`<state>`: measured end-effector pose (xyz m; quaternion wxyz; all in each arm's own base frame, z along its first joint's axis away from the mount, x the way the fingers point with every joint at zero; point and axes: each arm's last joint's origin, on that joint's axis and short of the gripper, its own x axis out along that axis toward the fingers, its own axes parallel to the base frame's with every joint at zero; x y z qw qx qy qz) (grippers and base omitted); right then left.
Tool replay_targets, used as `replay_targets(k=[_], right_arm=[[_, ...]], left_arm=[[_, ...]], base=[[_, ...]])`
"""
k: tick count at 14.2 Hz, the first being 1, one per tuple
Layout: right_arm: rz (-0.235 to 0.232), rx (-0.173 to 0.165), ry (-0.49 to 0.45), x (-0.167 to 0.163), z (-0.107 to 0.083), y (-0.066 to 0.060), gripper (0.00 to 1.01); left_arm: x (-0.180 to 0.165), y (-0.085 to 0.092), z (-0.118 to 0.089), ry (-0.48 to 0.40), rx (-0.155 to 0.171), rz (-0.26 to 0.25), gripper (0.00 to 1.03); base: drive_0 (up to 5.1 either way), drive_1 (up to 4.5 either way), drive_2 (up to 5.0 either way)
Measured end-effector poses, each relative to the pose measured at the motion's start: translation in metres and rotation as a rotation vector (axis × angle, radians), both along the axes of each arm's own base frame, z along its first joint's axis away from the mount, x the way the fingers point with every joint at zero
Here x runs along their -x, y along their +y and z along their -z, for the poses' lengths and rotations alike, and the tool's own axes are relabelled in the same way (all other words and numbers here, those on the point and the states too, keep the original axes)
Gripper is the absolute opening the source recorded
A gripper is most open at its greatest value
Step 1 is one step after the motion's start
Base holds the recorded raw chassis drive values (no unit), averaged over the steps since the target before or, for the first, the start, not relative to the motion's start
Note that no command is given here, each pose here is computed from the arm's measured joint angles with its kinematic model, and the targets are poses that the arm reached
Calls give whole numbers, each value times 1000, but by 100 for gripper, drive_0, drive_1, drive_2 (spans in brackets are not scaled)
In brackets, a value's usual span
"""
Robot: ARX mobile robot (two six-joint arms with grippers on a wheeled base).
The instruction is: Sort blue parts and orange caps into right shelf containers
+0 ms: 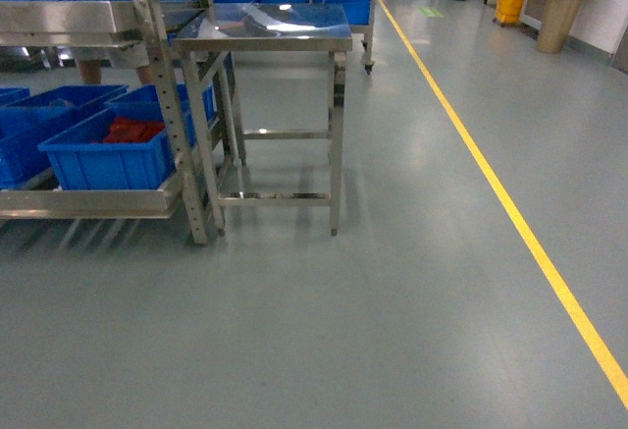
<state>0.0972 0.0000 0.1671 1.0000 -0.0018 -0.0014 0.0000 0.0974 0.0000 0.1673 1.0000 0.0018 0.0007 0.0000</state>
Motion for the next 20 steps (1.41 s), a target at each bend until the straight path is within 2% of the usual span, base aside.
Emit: replay_targets(k=[20], right_arm=[[0,0,1,0,0,0,43]], left_arm=[[0,0,0,1,0,0,43]], base=[[-3,414,-419]])
